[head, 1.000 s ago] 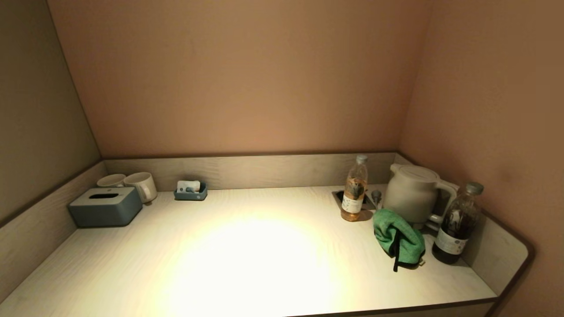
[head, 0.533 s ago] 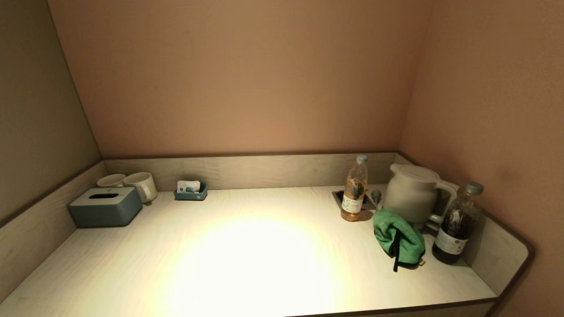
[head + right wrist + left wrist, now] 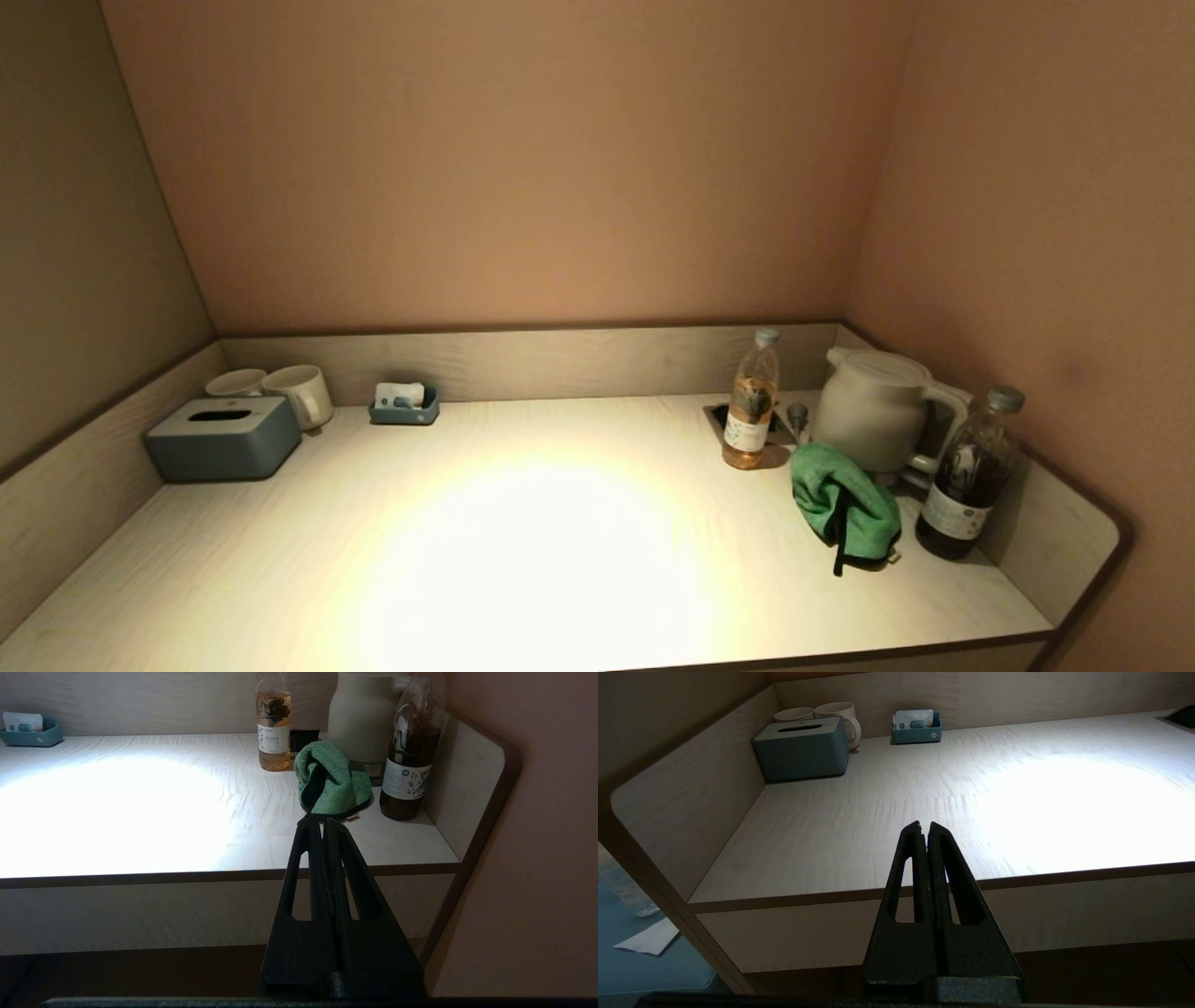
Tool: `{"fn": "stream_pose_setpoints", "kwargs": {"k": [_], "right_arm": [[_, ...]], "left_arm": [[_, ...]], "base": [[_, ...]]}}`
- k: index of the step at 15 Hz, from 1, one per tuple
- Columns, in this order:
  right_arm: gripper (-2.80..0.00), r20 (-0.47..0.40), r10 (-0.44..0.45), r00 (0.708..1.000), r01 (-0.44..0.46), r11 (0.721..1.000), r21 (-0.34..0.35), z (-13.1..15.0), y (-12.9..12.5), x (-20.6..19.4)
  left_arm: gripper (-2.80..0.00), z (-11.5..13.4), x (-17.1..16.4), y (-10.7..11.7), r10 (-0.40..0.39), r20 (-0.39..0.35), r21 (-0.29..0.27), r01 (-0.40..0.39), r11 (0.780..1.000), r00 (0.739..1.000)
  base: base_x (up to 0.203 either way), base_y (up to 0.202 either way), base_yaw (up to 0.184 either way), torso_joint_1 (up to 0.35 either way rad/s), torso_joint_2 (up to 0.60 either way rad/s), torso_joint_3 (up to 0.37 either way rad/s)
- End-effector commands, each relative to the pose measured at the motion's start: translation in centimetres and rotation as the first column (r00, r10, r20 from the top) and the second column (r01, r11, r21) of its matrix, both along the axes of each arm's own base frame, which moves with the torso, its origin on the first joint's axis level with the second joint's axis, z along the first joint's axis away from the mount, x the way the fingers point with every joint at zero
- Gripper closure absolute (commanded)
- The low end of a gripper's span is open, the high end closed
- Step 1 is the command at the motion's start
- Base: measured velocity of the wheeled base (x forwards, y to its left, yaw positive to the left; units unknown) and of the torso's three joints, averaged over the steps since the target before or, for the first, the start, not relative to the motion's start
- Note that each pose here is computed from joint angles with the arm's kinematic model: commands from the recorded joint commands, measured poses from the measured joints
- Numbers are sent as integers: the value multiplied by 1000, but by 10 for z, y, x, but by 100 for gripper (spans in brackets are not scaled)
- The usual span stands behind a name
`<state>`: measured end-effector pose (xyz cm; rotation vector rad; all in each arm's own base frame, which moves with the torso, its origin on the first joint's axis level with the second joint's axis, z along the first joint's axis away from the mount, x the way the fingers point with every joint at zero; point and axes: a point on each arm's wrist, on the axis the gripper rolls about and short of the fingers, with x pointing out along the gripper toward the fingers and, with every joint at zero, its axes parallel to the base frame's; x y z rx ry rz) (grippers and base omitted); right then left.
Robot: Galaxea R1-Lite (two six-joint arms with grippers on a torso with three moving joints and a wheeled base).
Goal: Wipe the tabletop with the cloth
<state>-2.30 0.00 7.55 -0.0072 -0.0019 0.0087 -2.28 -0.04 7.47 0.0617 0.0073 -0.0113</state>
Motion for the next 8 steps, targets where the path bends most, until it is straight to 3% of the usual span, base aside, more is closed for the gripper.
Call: {"fn": "stream_pose_setpoints", "kwargs": {"k": [1, 8], "right_arm": [[0, -2, 0, 1000, 0, 1000, 0, 0, 0, 0], [0, 0, 2, 1000, -2, 1000, 0, 0, 0, 0]], "left_arm": [[0, 0, 0, 0, 0, 2, 0, 0, 1000, 1000], [0, 0, 0, 0, 0, 0, 0, 0, 1000, 1000]], "base": [[0, 0, 0, 0, 0, 0], [0, 0, 0, 0, 0, 0]]}}
